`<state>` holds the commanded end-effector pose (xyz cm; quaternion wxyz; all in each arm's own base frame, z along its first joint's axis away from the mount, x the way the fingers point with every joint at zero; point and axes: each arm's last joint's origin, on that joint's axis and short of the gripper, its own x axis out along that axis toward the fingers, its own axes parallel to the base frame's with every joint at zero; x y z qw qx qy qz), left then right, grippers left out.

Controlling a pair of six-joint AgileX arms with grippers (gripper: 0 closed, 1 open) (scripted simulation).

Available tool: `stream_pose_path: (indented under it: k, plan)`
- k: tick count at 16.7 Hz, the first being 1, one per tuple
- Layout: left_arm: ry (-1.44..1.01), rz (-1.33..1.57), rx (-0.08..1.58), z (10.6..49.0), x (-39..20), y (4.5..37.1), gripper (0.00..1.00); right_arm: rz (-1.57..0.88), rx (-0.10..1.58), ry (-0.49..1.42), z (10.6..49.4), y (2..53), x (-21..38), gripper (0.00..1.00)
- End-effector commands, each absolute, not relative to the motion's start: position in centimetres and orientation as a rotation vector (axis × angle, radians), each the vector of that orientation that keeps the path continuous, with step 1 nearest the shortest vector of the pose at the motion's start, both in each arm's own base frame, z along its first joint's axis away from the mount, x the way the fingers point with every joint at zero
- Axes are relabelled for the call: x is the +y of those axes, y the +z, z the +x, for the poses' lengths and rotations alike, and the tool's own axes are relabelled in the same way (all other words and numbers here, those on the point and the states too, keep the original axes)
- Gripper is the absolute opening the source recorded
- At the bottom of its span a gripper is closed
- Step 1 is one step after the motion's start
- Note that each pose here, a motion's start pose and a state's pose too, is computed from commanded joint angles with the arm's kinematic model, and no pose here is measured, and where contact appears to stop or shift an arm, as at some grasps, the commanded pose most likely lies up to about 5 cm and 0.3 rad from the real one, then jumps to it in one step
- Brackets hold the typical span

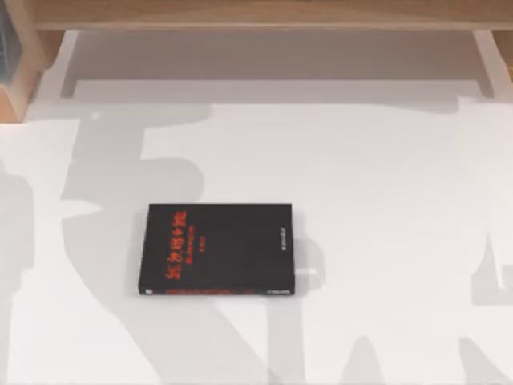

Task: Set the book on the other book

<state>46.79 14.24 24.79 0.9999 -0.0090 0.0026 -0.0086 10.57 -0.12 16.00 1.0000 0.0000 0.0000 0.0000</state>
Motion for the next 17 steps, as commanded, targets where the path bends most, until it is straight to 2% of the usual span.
stream_pose_path:
  k: [12, 14, 17]
  plan:
    - [-0.01, -0.005, -0.003, 45.7, 14.1, 26.1, 0.0, 0.0, 0.0, 0.0, 10.6, 16.0, -0.1, 1.0]
    - [0.034, 0.041, -0.04, 45.0, 13.7, 27.9, 0.0, 0.0, 0.0, 0.0, 10.6, 16.0, -0.1, 1.0]
    - [0.158, 0.156, -0.139, 42.8, 12.3, 32.3, 0.0, 0.0, 0.0, 0.0, 10.6, 16.0, -0.1, 1.0]
